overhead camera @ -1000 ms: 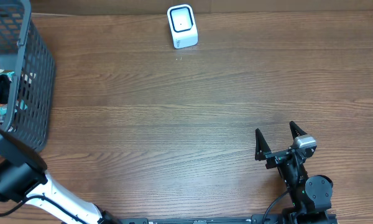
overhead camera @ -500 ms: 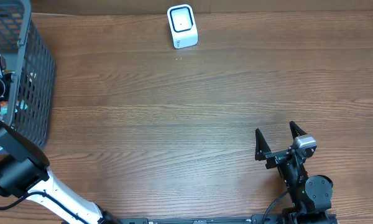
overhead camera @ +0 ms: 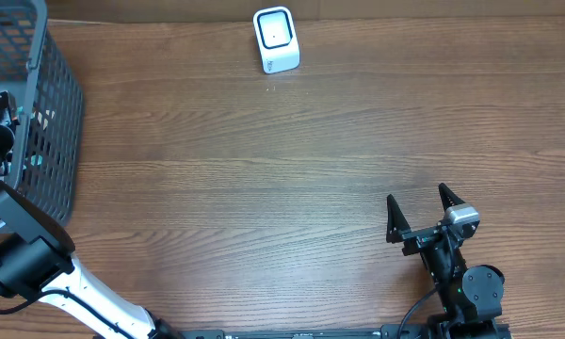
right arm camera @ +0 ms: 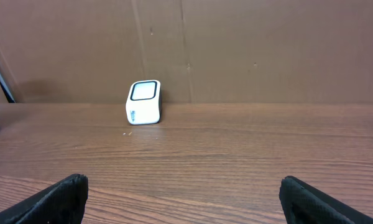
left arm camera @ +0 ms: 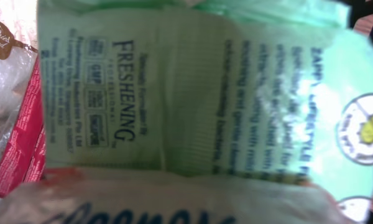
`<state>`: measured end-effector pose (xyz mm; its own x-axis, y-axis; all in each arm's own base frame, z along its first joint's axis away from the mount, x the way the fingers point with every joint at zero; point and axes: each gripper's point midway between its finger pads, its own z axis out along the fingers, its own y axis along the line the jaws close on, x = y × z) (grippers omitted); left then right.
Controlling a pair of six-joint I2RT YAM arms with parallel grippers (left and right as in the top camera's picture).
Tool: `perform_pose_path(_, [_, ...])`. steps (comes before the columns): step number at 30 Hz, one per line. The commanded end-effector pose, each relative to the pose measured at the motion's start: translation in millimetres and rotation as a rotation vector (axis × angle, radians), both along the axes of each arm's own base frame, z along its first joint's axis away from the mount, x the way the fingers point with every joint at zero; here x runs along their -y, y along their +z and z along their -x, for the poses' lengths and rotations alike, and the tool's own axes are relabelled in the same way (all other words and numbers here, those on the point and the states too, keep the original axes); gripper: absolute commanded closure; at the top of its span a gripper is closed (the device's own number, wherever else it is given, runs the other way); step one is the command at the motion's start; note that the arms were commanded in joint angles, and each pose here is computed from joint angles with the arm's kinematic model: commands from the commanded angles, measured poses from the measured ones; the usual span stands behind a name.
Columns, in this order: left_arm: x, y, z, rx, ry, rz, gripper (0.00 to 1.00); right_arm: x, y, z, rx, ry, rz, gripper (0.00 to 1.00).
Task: Scan the item barcode
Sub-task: 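Grasp the green wipes pack and Kleenex pack with the left gripper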
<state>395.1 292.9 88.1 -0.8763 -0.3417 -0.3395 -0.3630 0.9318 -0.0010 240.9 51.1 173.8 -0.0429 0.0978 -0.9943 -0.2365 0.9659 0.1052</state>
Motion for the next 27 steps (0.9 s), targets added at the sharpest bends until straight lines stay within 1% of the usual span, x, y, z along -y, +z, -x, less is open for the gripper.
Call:
perform_pose_path(1, [7, -10, 1, -0.022, -0.002, 0.023, 0.35, 0, -2, 0, 0.002, 0.001, -0.005, 0.0])
perform_pose_path(3, [8, -10, 2, -0.024, -0.002, 0.025, 0.4, 0, -2, 0, 0.002, 0.001, -0.005, 0.0])
perform_pose_path(7, [7, -7, 2, -0.019, -0.001, 0.021, 0.45, 0, -2, 0, 0.002, 0.001, -0.005, 0.0])
perform_pose_path(12, [3, 12, -2, 0.017, 0.013, -0.002, 0.52, 0, -2, 0, 0.002, 0.001, -0.005, 0.0])
perform_pose_path(15, [0, 34, -5, 0.053, 0.017, -0.028, 0.54, 0, -2, 0, 0.002, 0.001, -0.005, 0.0])
perform_pose_path(20, [-2, 85, -7, 0.148, 0.036, -0.09, 0.55, 0, -2, 0, 0.002, 0.001, -0.005, 0.0])
perform_pose_path(27, [5, 163, 3, 0.293, 0.061, -0.188, 0.54, 0, -2, 0, 0.002, 0.001, -0.005, 0.0])
